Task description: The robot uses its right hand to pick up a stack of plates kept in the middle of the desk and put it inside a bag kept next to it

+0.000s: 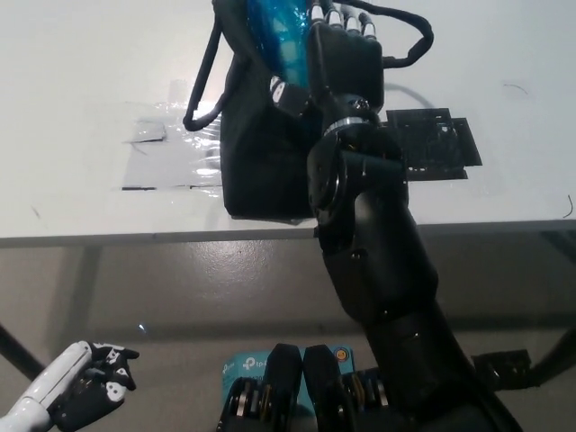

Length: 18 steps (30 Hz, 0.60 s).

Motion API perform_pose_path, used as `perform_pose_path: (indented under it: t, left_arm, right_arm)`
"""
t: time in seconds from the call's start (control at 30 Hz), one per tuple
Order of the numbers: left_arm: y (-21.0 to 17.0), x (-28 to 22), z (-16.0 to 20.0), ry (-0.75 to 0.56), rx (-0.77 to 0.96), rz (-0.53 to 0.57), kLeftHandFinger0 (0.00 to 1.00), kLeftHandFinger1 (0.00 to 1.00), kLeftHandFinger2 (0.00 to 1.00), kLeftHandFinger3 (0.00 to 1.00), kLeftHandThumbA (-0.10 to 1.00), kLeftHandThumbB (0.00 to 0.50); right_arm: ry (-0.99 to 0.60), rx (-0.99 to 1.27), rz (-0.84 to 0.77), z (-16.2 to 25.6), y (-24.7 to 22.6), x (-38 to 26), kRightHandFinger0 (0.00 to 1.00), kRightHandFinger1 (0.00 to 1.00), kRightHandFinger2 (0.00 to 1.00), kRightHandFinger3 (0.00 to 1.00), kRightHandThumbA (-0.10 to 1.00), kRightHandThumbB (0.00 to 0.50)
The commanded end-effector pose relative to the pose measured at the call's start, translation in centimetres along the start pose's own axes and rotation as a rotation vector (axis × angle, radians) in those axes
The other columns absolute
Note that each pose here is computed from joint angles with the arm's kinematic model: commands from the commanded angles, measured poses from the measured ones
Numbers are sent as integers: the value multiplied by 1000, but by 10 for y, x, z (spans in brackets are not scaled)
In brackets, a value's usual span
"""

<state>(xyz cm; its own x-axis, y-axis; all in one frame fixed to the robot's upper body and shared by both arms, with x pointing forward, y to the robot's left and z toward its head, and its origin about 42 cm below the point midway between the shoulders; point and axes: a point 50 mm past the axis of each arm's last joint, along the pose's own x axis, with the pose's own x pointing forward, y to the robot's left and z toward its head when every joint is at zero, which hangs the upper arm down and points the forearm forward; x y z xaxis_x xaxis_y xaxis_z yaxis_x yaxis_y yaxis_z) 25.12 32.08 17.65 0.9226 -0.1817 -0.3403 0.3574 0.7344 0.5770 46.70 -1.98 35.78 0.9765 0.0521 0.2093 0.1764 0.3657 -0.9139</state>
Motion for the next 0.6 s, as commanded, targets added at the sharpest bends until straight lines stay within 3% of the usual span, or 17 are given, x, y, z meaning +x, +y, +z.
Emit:
perform_pose_path:
  t: [0.0, 0.17, 0.4, 0.57]
  left_arm:
    - [2, -2, 1, 4, -4, 5, 733, 752, 763, 704, -100, 12]
    - [1, -2, 0, 8, 3, -4, 721, 740, 752, 690, -100, 13]
    - [-1, -2, -4, 9, -24, -20, 734, 763, 764, 697, -100, 0]
    - [-1, -3, -6, 24, -8, -14, 732, 751, 755, 702, -100, 9]
  right_arm:
    - [-64, -39, -116, 19, -35, 4, 1000, 1000, 1000, 1000, 714, 500]
    - [-105, 7, -167, 27, -70, 11, 1000, 1000, 1000, 1000, 827, 487]
    - [-133, 187, -186, 12, -164, 12, 1000, 1000, 1000, 1000, 995, 500]
    - [-165, 187, -289, -30, -225, -14, 1000, 1000, 1000, 1000, 1000, 500]
